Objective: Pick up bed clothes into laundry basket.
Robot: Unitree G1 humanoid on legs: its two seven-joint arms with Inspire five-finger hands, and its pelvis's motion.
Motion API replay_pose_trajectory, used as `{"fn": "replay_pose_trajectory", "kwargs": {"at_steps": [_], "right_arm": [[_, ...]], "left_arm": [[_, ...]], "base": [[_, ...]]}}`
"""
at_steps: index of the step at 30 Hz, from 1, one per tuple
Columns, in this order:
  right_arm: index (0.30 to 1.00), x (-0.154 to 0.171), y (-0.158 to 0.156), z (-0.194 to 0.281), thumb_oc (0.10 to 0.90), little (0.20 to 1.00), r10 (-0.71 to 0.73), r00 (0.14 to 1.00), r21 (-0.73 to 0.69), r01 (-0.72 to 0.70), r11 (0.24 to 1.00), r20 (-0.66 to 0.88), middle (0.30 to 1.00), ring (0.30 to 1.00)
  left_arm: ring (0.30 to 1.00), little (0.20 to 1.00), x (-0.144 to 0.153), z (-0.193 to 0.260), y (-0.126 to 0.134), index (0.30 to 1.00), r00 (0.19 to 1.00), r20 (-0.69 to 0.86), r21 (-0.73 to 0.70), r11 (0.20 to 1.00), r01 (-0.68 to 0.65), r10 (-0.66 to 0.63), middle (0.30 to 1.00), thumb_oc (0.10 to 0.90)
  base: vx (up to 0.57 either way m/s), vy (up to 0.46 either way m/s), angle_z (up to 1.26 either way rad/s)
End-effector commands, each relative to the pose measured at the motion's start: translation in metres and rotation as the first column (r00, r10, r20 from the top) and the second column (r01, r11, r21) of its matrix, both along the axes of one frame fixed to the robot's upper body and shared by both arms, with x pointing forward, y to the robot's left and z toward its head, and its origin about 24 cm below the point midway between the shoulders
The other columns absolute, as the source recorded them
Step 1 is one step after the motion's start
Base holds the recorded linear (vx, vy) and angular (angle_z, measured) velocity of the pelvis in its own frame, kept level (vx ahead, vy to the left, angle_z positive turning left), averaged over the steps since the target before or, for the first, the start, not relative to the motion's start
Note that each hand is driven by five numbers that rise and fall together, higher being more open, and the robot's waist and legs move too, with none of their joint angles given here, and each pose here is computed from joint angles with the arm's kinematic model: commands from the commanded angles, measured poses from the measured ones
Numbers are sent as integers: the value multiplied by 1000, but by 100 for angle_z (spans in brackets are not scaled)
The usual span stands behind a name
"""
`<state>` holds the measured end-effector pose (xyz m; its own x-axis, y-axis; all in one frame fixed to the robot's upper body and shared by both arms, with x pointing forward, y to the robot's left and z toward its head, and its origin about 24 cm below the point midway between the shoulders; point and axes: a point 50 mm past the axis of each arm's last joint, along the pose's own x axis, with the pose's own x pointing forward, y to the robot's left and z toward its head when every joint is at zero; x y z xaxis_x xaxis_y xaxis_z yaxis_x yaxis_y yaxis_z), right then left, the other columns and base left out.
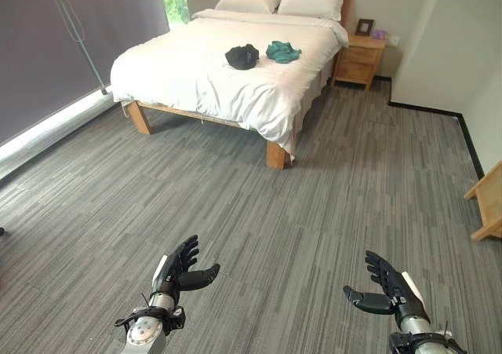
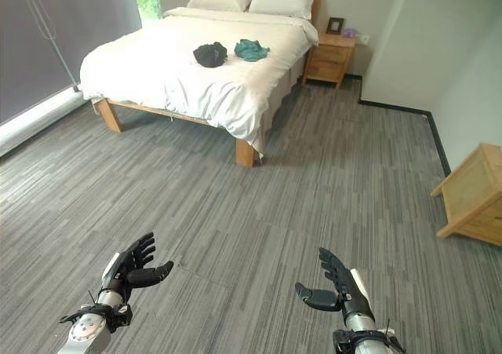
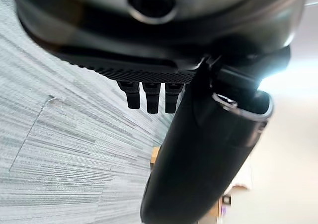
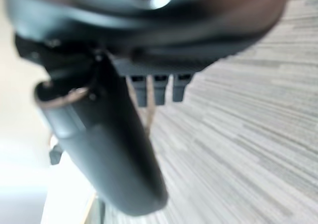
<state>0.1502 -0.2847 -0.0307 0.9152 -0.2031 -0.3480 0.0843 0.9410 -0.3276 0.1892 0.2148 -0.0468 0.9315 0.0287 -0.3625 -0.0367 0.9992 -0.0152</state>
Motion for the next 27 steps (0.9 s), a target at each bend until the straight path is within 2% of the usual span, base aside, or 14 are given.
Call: {"fn": "replay_pose_trajectory", "kwargs": {"at_steps": [1,2,4,6,10,14,17,23,27], "right_arm": [[900,30,-3,54,800,900,43,957,-70,-23,997,288,900,900],[900,30,3,52,800,900,7,949,31,-18,999,315,900,900],[900,29,4,49,800,900,-5,950,93,-25,995,312,900,900],[900,31,5,47,800,900,3,954,86,-30,996,299,900,900],[900,41,7,51,800,900,-5,943,110,-34,993,333,900,900],[900,53,13,58,800,900,10,929,128,-61,990,370,900,900],[900,53,14,59,800,900,35,931,111,-81,991,363,900,900],[900,42,8,51,800,900,-18,940,127,-27,992,341,900,900],[900,37,-1,49,800,900,-71,938,149,21,989,339,900,900]], "left_arm": [[900,900,46,57,-4,900,953,301,-27,999,33,-23,900,800],[900,900,49,60,-7,900,948,315,-22,999,43,-34,900,800],[900,900,50,65,-9,900,942,327,19,997,78,-80,900,800],[900,900,52,67,-8,900,938,337,26,997,79,-83,900,800],[900,900,50,61,-2,900,943,332,-59,998,7,13,900,800],[900,900,48,62,9,900,940,336,-42,998,-43,55,900,800],[900,900,50,63,11,900,940,339,-40,999,-32,44,900,800],[900,900,63,74,-4,900,923,385,-62,998,32,-6,900,800],[900,900,76,86,-23,900,893,448,-106,989,98,-41,900,800]], "base": [[41,23,-12],[44,32,-5],[43,31,-4],[52,32,-10],[20,40,-8],[25,96,-24],[124,90,-42],[182,-4,11],[531,-107,36]]}}
